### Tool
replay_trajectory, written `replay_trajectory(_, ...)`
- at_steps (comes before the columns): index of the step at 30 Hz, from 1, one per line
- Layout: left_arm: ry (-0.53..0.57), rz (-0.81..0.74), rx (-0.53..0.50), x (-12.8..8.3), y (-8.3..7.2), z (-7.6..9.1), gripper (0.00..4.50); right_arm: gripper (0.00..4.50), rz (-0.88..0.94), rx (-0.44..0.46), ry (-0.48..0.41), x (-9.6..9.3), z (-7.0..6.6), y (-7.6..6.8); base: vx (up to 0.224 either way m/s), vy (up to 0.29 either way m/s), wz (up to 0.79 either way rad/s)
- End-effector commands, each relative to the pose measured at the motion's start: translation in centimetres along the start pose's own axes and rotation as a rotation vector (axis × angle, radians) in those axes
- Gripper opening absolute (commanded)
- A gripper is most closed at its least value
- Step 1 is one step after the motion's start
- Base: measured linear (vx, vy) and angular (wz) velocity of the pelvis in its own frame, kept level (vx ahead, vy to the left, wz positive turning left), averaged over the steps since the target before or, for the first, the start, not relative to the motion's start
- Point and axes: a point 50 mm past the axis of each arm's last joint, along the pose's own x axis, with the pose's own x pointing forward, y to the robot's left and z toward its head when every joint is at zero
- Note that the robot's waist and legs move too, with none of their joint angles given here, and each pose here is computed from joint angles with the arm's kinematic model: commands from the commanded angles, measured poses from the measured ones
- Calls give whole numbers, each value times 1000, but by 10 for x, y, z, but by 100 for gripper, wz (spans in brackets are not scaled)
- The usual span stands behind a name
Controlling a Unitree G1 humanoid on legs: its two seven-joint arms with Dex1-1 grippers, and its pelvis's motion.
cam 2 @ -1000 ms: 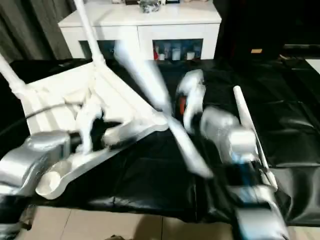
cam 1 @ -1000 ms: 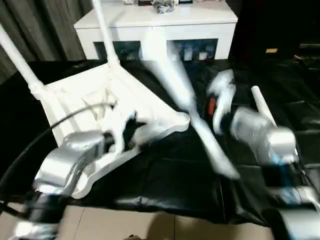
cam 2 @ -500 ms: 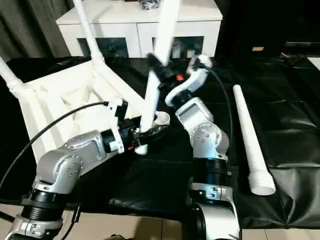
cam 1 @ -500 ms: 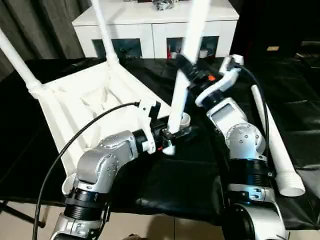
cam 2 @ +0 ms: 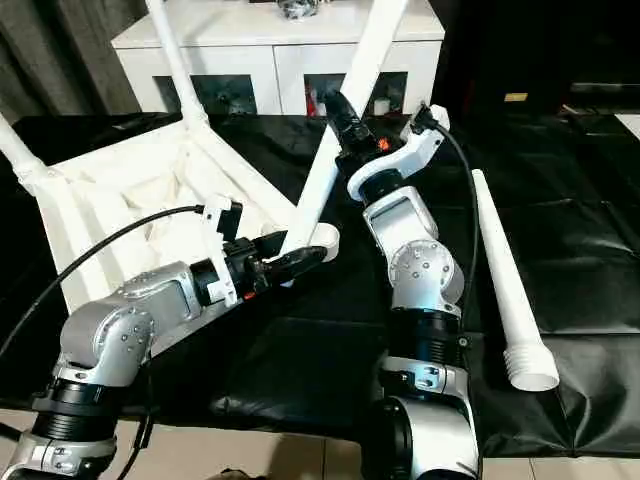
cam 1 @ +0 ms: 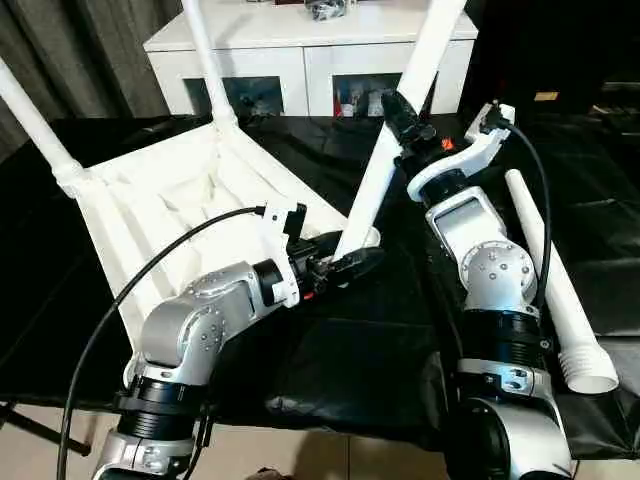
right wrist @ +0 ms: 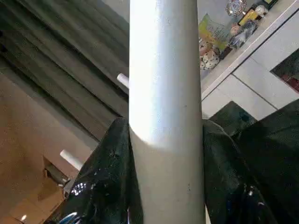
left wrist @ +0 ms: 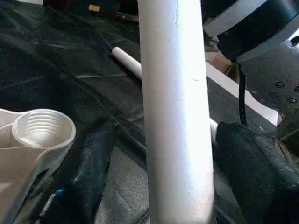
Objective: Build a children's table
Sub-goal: Insert table leg to table base
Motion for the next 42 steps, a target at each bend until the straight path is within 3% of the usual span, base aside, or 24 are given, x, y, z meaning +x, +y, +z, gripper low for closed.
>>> replay_trajectory(1, -6, 19, -9, -4, 3, 2, 335, 157, 36, 11, -15, 8, 2, 11, 0, 0, 0)
replay_trajectory(11, -23, 0, -26, -10, 3, 9, 248, 157, 19, 2, -20, 7, 2, 9, 0, 0, 0)
replay_trajectory(16, -71, 15, -23, -19, 8, 21, 204, 157, -14, -8, -20, 8, 3, 5, 0, 0, 0)
replay_trajectory(18, -84, 20, -17, -25, 10, 25, 186, 213, -17, 3, -27, 7, 4, 3, 0, 0, 0)
replay_trajectory(26, -107, 34, 12, -40, 18, 37, 122, 277, -10, 34, -44, 4, 10, -1, 0, 0, 0)
replay_trajectory(29, -89, 17, 8, -39, 15, 34, 92, 314, -21, 34, -49, 3, 11, -3, 0, 0, 0)
replay_trajectory(35, -46, 38, 20, -31, 15, 23, 57, 348, -32, 25, -46, 5, 9, -4, 0, 0, 0)
replay_trajectory(36, -47, 51, 27, -31, 16, 22, 28, 367, -34, 19, -43, 4, 9, -5, 0, 0, 0)
replay_trajectory(42, -57, 162, 45, -36, 31, 24, 4, 355, -49, 5, -17, 0, 2, -9, 0, 0, 0)
